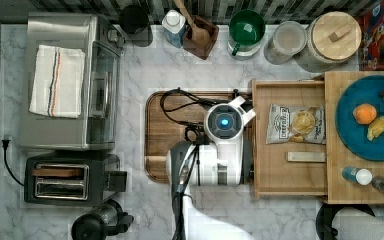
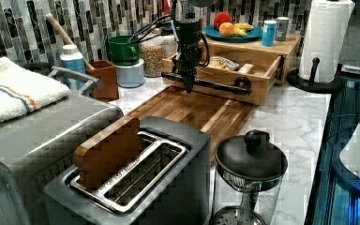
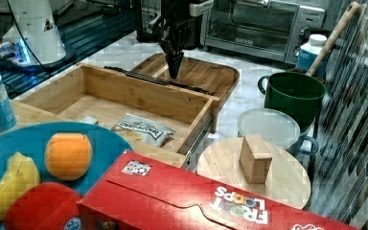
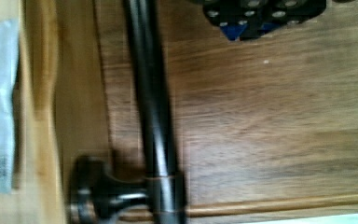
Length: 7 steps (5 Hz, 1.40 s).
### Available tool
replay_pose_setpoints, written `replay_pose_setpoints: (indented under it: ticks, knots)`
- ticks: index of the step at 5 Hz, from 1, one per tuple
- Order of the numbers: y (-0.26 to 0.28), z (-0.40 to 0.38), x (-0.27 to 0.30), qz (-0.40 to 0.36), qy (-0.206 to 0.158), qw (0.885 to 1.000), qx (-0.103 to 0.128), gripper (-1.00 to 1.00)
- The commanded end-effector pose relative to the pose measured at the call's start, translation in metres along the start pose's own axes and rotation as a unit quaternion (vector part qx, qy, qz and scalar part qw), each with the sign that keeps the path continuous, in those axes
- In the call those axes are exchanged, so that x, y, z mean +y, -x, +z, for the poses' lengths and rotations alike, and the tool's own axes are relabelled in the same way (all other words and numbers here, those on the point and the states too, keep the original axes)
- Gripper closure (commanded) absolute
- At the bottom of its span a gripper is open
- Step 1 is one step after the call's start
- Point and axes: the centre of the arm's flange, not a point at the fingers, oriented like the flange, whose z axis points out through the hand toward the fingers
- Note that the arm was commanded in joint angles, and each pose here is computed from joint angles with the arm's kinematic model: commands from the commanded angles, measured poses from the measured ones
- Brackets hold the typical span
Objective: Close the drawer.
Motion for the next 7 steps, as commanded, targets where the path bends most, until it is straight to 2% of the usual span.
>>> replay_pose_setpoints:
  ticks: [1,2,4,6,7]
  knots:
    - [-0.023,-0.016,0.061,-0.077,0.013,0.996,0.042,1.0]
    - [-0.025,-0.023,0.086,-0.085,0.02,0.995,0.044,1.0]
    - [-0.024,-0.018,0.151,-0.097,0.041,0.992,0.076,1.0]
    - [-0.017,-0.017,0.225,-0.093,0.067,0.991,0.076,1.0]
    - [-0.02,-0.013,0.259,-0.1,0.065,0.99,0.072,1.0]
